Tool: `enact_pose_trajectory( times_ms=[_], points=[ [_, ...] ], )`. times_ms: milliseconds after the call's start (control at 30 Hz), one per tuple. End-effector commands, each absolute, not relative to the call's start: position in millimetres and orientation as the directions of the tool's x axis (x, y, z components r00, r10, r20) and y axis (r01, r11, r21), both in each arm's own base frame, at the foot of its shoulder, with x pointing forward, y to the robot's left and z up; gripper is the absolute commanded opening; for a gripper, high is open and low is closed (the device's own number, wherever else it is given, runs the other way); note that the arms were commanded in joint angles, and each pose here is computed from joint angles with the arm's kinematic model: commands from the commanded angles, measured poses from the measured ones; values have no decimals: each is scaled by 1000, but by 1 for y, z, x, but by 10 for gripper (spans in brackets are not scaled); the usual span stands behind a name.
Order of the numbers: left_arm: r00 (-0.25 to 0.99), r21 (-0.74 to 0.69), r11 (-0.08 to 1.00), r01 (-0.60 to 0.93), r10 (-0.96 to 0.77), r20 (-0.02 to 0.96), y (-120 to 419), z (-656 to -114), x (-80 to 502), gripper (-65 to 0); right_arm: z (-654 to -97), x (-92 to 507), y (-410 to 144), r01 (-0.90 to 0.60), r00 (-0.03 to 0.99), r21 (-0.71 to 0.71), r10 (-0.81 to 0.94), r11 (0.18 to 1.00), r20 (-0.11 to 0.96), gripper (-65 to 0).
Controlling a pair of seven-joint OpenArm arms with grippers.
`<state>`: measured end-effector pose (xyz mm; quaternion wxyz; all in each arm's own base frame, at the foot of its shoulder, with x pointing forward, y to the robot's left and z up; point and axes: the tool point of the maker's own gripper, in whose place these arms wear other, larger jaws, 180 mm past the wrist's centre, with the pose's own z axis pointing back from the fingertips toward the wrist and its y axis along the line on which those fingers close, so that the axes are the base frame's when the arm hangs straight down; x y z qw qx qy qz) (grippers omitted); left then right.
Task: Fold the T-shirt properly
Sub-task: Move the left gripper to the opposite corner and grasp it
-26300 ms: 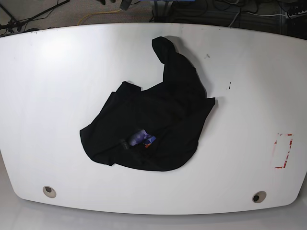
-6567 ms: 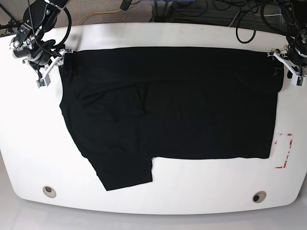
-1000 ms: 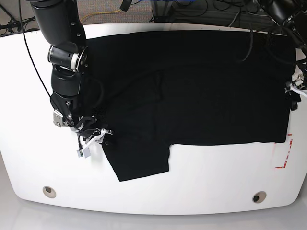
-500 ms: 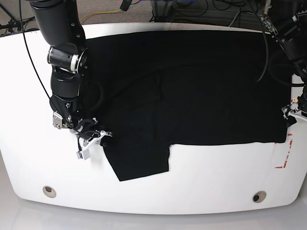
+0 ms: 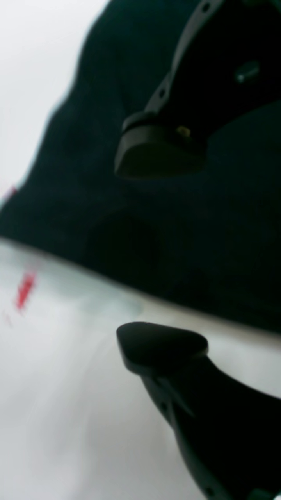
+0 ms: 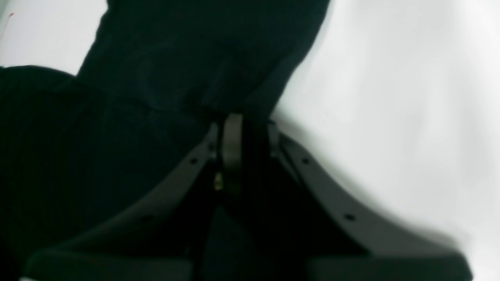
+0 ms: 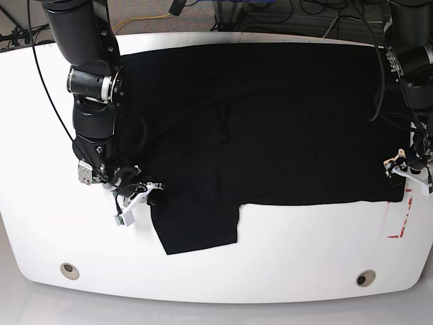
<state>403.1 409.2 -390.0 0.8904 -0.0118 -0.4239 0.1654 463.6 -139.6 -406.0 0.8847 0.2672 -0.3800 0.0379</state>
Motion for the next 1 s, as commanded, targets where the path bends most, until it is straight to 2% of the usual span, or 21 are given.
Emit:
enact_pose_trajectory(
  times_ms=[0, 267, 333, 467, 600, 633, 667, 733, 967],
  points=[
    [542, -163, 944, -285, 299, 785, 419, -372, 413, -118, -376, 485, -147, -294, 646, 431, -155, 853, 748, -583],
    [573, -225, 930, -289, 357, 738, 393, -398, 414, -122, -373, 486, -159, -285, 638, 418, -154, 863, 754, -587],
    [581, -229, 927, -296, 365, 728, 392, -403, 411, -144, -368, 489, -161, -292, 625, 408, -150, 865, 766, -587],
    [586, -225, 930, -291, 359, 726, 391, -405, 410, -261, -359, 491, -163, -309, 611, 379, -124, 872, 782, -587],
    [608, -201, 945, -260, 321, 726, 385, -406, 412, -426, -355, 491, -164, -321, 617, 359, -94, 876, 781, -621],
    [599, -192, 950, -246, 304, 740, 384, -399, 417, -499, -353, 492, -165, -325, 615, 349, -84, 879, 784, -650],
    [576, -185, 955, -233, 289, 765, 385, -389, 424, -575, -352, 492, -166, -328, 613, 343, -78, 880, 786, -650],
    [558, -176, 959, -220, 272, 784, 384, -380, 429, -650, -350, 493, -169, -328, 610, 334, -73, 884, 789, -650],
    [506, -147, 975, -167, 212, 836, 379, -344, 448, -650, -339, 499, -178, -327, 602, 315, -61, 891, 796, -650]
  ],
)
